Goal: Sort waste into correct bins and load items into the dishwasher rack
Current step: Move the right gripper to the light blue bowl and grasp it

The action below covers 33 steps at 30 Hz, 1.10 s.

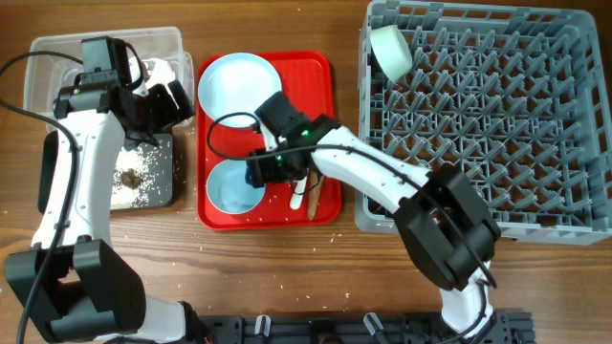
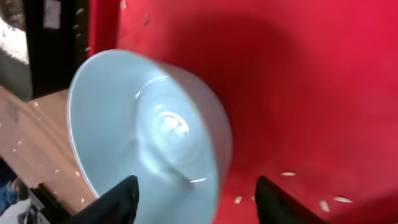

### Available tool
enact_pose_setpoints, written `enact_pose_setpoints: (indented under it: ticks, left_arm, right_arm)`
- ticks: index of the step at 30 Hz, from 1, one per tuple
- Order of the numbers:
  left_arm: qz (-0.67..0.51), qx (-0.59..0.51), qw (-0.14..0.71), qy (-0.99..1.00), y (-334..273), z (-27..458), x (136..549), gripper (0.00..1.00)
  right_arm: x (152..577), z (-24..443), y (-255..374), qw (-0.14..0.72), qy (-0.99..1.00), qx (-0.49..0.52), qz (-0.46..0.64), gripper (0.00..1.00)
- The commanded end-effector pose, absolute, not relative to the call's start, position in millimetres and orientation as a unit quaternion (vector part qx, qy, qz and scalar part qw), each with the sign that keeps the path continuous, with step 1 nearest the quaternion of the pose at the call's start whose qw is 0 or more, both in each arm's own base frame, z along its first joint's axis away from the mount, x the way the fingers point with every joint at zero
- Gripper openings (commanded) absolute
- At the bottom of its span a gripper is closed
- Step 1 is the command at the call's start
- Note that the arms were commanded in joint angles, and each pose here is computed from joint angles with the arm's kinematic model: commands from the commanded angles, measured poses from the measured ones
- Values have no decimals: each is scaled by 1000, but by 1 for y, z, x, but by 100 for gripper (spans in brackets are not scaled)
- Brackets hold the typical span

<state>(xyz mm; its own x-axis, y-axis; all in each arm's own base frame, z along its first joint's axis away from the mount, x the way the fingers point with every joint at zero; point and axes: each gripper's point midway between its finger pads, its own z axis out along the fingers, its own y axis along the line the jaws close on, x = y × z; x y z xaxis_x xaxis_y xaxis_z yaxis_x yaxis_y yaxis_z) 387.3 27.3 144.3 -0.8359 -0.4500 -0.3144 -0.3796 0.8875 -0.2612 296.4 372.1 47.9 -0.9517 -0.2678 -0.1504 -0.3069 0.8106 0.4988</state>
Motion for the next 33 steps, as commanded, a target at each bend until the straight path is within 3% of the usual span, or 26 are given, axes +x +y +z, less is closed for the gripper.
enact_pose_setpoints:
  ticks: [1, 3, 9, 12, 15, 17, 19, 22, 24, 26, 29, 33]
  left_arm:
    - [-90, -222, 188, 952, 31, 145, 391, 100]
    - [-90, -222, 188, 952, 31, 145, 391, 100]
    - [-90, -222, 188, 952, 31, 145, 391, 100]
    - [-90, -222, 188, 952, 31, 145, 391, 100]
    - [-90, -222, 188, 952, 31, 145, 391, 100]
    - [-90, -222, 188, 952, 31, 145, 391, 100]
    - [-90, -222, 188, 952, 31, 145, 391, 100]
    - [-90, -223, 188, 952, 31, 145, 391, 100]
    - [-90, -222, 188, 952, 31, 145, 391, 100]
    - [-90, -222, 188, 952, 31, 145, 391, 100]
    - [-90, -222, 188, 952, 31, 145, 391, 100]
    - [-90, -222, 188, 952, 31, 145, 391, 100]
  right_arm:
    - [301, 45, 369, 29, 956, -120, 267, 35]
    - [301, 43, 367, 29, 958, -116, 260, 26]
    - [298, 34, 357, 19, 968, -85, 235, 21]
    - [301, 33, 354, 22, 971, -71, 228, 10]
    - [303, 32, 352, 25, 973, -55, 221, 7]
    - [304, 27, 353, 24, 974, -53, 220, 7]
    - [305, 25, 354, 21, 974, -45, 222, 15]
    - [305, 24, 355, 22, 974, -45, 223, 20]
    - [305, 25, 356, 21, 973, -46, 226, 33]
    - [305, 25, 356, 22, 973, -46, 226, 32]
    - [306, 26, 357, 25, 972, -47, 229, 15]
    - [307, 26, 357, 27, 972, -47, 228, 4]
